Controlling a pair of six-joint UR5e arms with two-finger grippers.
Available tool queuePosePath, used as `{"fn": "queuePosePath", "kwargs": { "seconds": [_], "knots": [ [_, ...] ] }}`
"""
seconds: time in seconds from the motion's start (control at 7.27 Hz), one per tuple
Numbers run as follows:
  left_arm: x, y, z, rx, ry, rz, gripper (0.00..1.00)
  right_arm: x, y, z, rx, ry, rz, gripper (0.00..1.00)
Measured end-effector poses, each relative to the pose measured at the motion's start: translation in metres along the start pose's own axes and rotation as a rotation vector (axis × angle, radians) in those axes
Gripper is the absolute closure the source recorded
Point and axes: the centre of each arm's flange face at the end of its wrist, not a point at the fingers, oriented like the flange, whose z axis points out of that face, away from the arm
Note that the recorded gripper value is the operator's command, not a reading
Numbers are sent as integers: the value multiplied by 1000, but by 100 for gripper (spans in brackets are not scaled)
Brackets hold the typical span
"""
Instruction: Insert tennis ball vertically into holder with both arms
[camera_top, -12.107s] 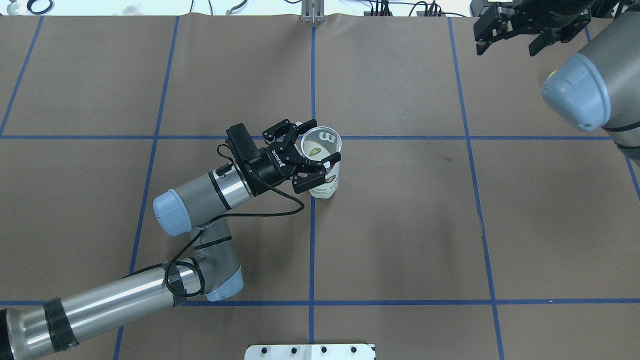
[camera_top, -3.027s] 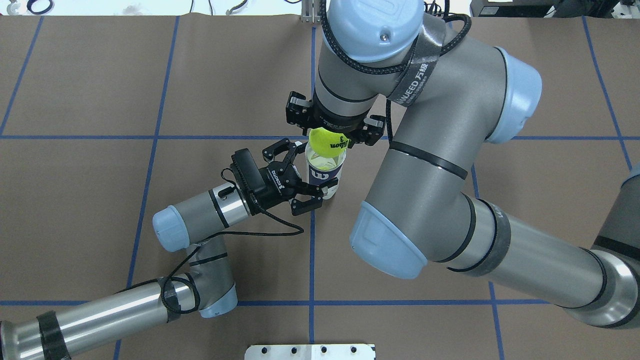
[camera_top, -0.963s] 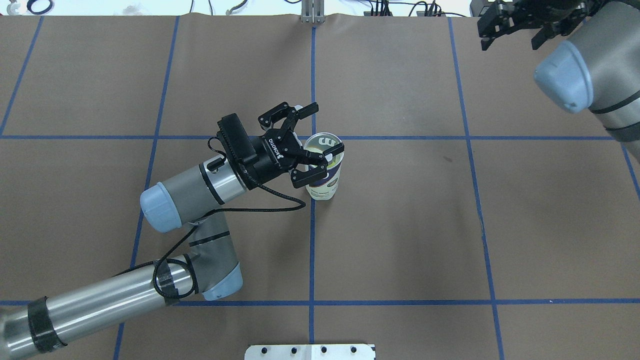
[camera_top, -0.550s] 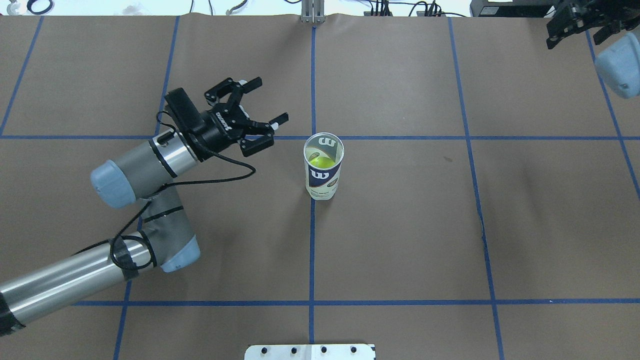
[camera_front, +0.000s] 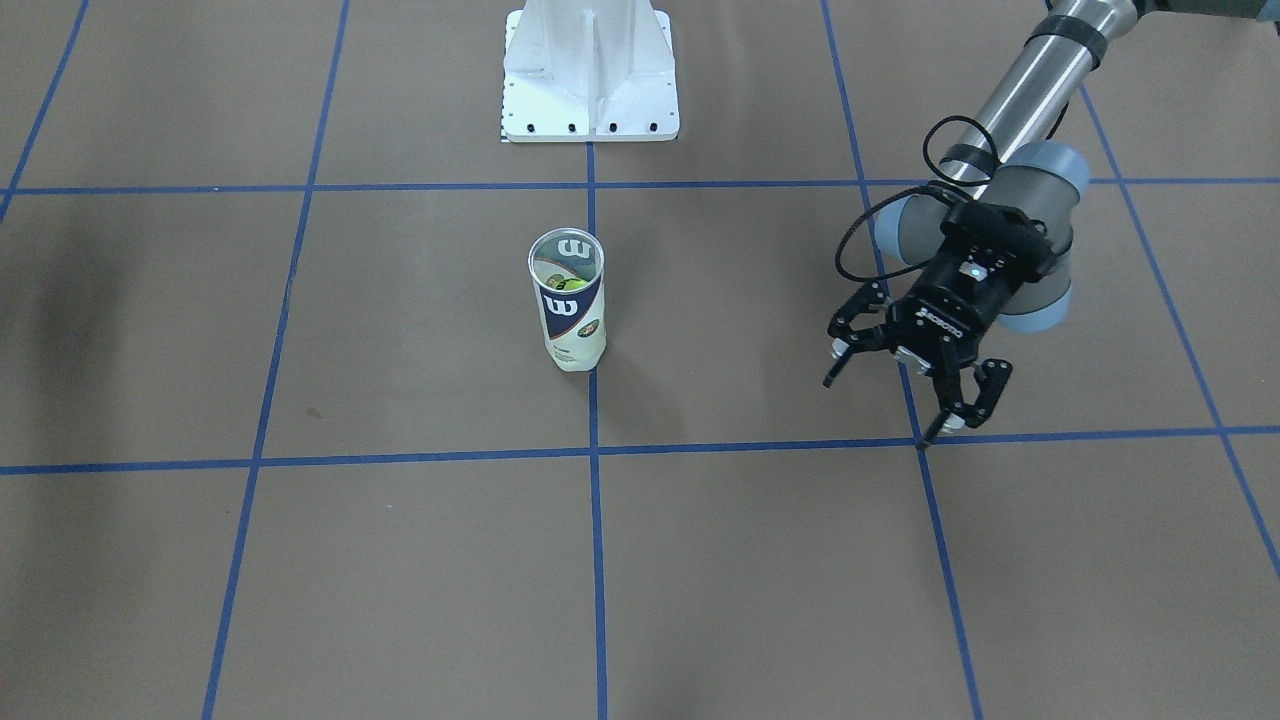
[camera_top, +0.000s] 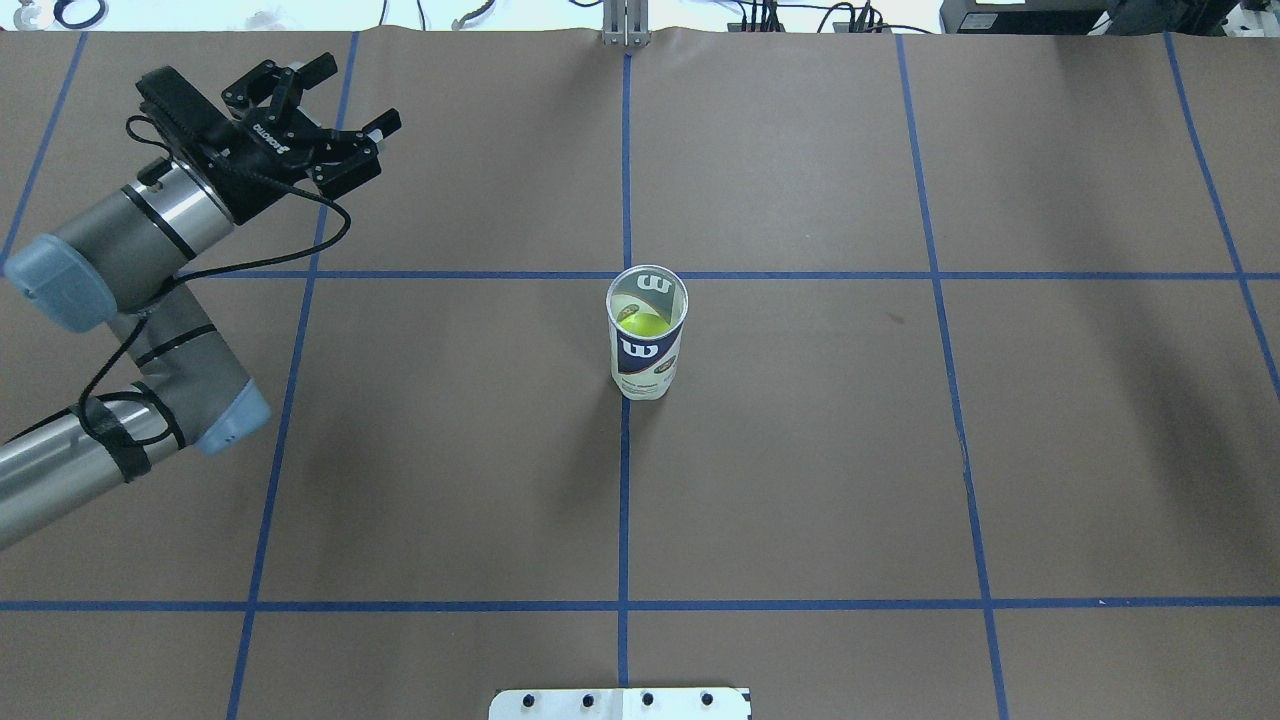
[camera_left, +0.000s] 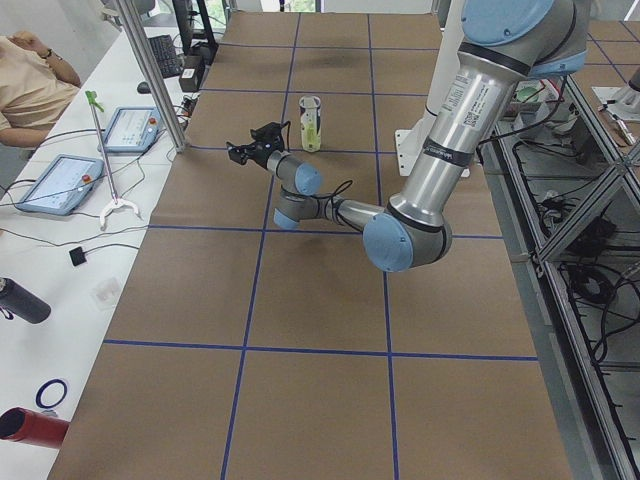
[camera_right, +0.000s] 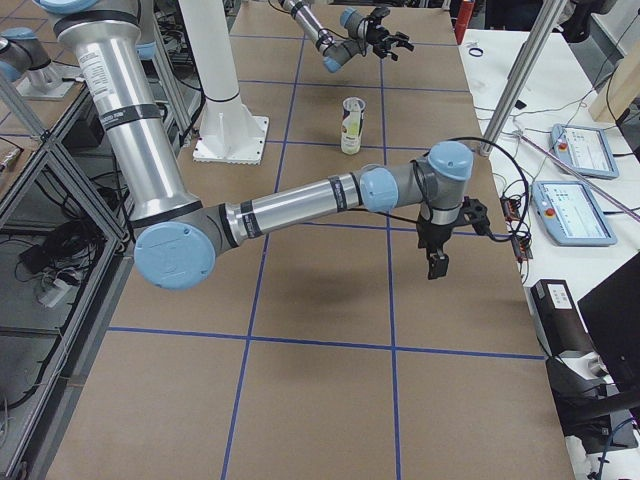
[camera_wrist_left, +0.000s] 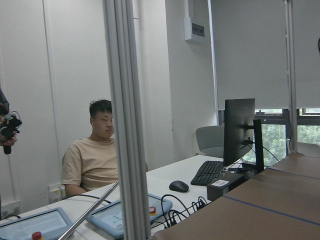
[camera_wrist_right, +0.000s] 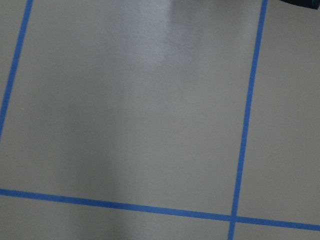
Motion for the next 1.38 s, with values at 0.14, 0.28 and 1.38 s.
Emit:
{"fn": "queuePosePath", "kwargs": {
  "seconds": [0.14,0.28,1.38],
  "knots": [
    [-37,-2,-6,-83,-33,36,1,32,18,11,7,-1,-19,0],
    [-76,-6,-11,-181,-66,74,1,51,32,21,16,-1,-29,0],
    [-288,30,-86,-1145,-283,385,0,75,70,47,4,0,-24,0]
  ]
}}
